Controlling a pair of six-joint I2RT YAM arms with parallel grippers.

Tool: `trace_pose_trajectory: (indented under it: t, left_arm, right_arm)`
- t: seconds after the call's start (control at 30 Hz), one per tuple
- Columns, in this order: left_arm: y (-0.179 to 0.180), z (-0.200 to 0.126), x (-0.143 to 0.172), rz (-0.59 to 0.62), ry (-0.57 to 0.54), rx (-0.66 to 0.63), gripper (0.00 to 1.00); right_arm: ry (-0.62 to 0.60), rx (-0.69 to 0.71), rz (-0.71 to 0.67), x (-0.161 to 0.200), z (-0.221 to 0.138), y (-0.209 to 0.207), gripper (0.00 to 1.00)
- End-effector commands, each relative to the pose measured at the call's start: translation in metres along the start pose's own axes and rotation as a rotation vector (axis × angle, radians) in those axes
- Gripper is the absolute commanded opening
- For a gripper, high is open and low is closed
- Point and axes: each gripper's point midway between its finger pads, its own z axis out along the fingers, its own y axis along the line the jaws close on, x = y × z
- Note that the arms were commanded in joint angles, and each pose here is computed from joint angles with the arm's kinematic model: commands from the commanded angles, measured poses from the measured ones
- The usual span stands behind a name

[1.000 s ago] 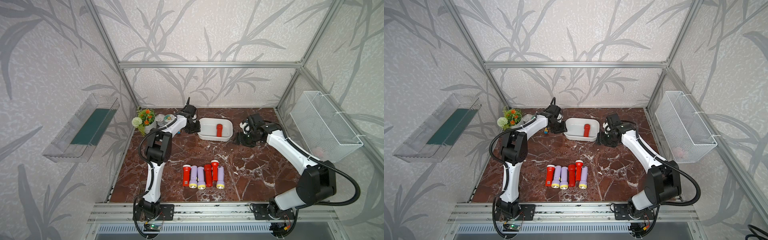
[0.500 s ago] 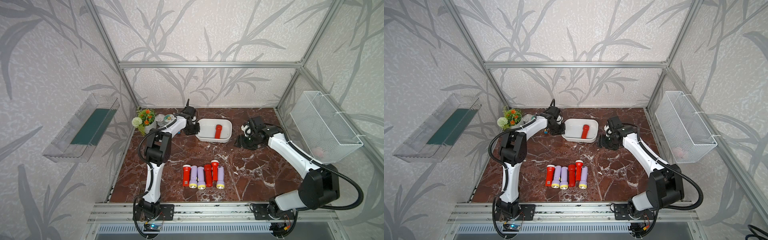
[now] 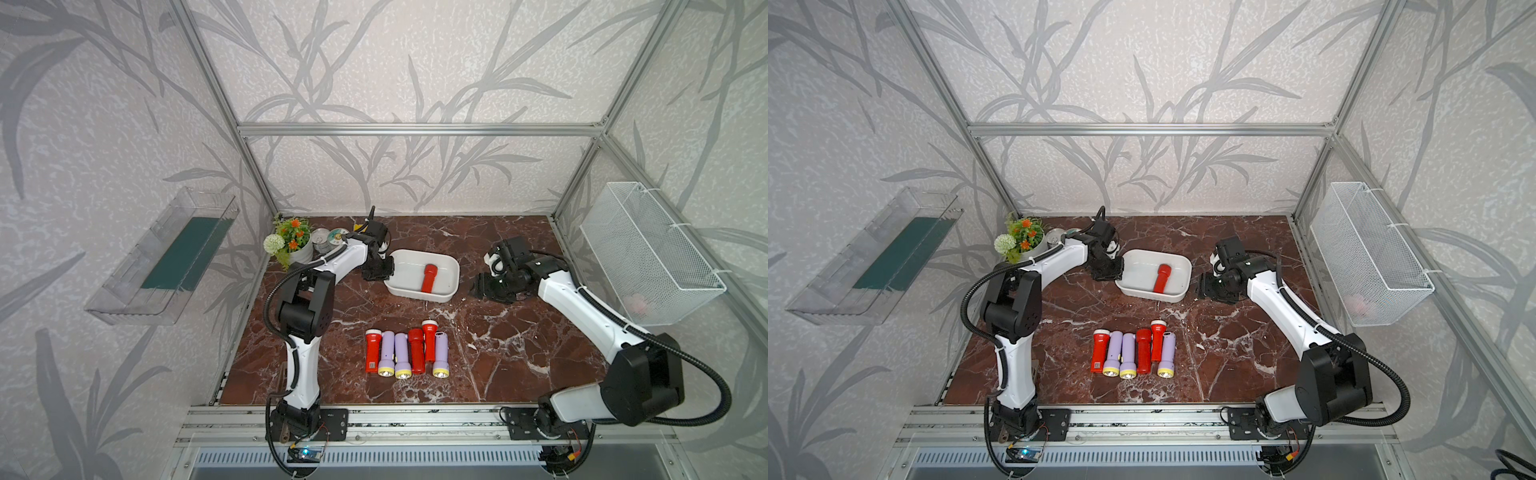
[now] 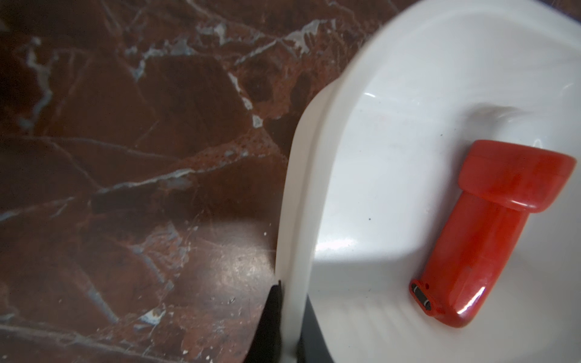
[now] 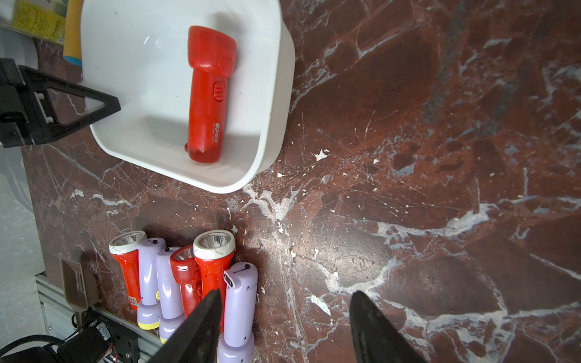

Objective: Put the flashlights into the storage boxes
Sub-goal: Move the storage box to the center of the board, then pick up the flashlight from the center of the board.

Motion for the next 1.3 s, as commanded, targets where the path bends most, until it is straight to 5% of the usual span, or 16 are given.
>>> trace_pose_trajectory:
  t: [0.0,0.1,0.33,0.43,1.27]
  left_arm:
    - [-0.004,-0.016,0.014,0.004,0.005,0.001,0.06]
    - [-0.005,-0.016,0.02,0.008,-0.003,-0.005,0.12]
    - [-0.012,-0.03,0.016,0.003,-0.063,0.014,0.69]
    - [-0.017,-0.043,0.014,0.01,-0.1,0.027,0.84]
    - [-0.005,-0.177,0.091,0.009,-0.482,0.091,0.93]
  right_arm:
    - [-0.009,-0.038,-0.002,0.005,-0.007,0.005,0.65]
    - [-0.006,-0.045,0.002,0.01,-0.005,0.004,0.65]
    - [0.018,-0.075,0.001,0.023,-0.007,0.006,0.65]
    - [0.04,-0.086,-0.022,0.033,-0.007,0.011,0.66]
    - [0.332,-0.025,-0.202,0.154,0.075,0.047,0.66]
